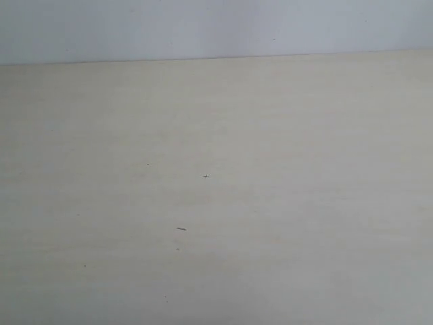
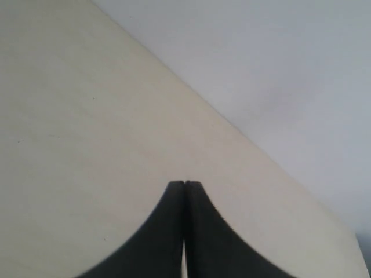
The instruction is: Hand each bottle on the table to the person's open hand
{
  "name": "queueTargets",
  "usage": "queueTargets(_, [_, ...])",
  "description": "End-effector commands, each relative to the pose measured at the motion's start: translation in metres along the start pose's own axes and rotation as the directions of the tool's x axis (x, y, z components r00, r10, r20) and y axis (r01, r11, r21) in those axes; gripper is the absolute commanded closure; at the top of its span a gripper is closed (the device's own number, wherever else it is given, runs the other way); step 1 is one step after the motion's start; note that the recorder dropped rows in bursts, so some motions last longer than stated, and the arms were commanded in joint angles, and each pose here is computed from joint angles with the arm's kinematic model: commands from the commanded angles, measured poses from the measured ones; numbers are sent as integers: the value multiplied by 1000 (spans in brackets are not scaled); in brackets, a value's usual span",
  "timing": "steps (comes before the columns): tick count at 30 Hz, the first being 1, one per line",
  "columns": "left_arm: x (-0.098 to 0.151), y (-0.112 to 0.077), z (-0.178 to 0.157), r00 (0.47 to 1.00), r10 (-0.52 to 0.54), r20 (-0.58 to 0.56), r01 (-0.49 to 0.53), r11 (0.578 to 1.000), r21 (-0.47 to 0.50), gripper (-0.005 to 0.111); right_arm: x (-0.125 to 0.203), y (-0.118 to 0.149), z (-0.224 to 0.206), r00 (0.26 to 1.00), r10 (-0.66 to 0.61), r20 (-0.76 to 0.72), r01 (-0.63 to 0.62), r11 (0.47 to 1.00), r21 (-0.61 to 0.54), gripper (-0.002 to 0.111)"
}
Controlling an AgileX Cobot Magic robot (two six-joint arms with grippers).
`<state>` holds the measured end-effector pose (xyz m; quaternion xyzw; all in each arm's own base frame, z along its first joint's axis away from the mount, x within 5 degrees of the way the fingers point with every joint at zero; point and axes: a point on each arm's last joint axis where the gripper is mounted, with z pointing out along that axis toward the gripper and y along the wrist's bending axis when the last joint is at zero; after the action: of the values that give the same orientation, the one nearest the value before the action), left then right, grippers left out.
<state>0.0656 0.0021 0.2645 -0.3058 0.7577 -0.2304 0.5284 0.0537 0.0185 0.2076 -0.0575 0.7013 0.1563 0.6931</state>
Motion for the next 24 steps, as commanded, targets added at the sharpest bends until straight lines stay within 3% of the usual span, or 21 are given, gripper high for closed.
queueTargets(1, [18,21,-1,995,-91,41,91,996,8,107,1,-1,0,1000,-9,6,9,1000,5,108])
queueTargets(9, [46,47,8,987,-138,81,132,988,82,107,1,-1,0,1000,-9,6,9,1000,5,108])
queueTargets(16, [53,51,15,986,-137,95,123,982,144,107,1,-1,0,1000,-9,6,9,1000,5,108])
queueTargets(24, [53,51,15,991,-79,104,64,988,141,107,1,-1,0,1000,-9,6,9,1000,5,108])
